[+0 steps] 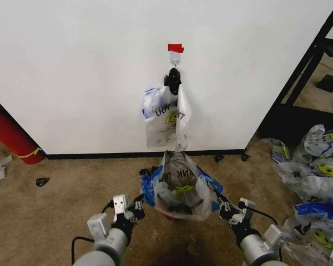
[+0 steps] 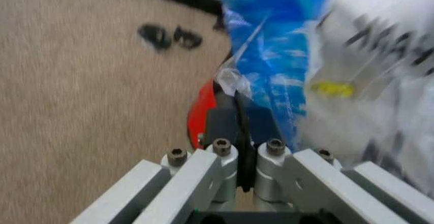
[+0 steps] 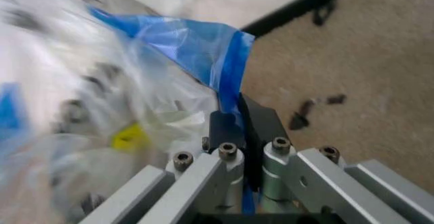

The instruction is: Pick up the garbage bag from the wall and place it over the trash bin.

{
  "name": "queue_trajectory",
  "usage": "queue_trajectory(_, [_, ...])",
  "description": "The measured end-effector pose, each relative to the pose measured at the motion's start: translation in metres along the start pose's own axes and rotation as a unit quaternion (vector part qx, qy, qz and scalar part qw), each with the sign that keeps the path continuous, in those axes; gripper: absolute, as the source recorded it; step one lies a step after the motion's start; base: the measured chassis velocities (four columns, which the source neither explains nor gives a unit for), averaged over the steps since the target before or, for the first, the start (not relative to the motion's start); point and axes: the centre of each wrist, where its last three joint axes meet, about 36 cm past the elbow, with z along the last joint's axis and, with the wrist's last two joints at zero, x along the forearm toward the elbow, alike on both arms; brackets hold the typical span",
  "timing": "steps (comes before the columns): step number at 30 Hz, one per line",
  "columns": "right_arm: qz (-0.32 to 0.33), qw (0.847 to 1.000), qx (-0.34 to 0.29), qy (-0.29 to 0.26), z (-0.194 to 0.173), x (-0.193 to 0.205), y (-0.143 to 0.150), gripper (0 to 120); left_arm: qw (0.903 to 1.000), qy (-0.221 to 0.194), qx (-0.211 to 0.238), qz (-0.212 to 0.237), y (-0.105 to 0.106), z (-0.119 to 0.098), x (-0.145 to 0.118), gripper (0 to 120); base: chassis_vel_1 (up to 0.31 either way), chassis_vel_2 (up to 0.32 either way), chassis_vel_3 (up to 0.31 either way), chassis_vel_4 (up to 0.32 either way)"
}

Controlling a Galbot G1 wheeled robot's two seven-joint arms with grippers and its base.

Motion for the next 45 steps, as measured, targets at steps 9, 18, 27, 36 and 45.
queue_trajectory(9, [0.02, 1.0, -0.013, 0.005, 0.005, -0.031, -0.012, 0, 0.9997, 0.013, 0.003, -0.019, 0.008, 0.012, -0.035, 0, 0.0, 0.0, 0.0, 0.0])
queue_trajectory(18, [0.026, 0.999, -0.019, 0.013, 0.014, -0.069, -0.022, 0, 0.9992, 0.034, -0.004, -0.021, 0.011, 0.013, -0.05, 0, 0.0, 0.0, 0.0, 0.0])
queue_trajectory(27, [0.026, 0.999, -0.024, 0.015, 0.013, -0.098, -0.026, 0, 0.9988, 0.041, -0.016, -0.023, 0.014, 0.014, -0.066, 0, 0.0, 0.0, 0.0, 0.0])
queue_trajectory(36, [0.021, 0.999, -0.023, 0.018, 0.011, -0.124, -0.029, 0, 0.9984, 0.04, -0.031, -0.026, 0.018, 0.011, -0.078, 0, 0.0, 0.0, 0.0, 0.0])
queue_trajectory(45, [0.016, 1.0, -0.011, 0.02, 0.008, -0.144, -0.04, 0, 0.9979, 0.032, -0.053, -0.019, 0.023, 0.011, -0.087, 0, 0.0, 0.0, 0.0, 0.0])
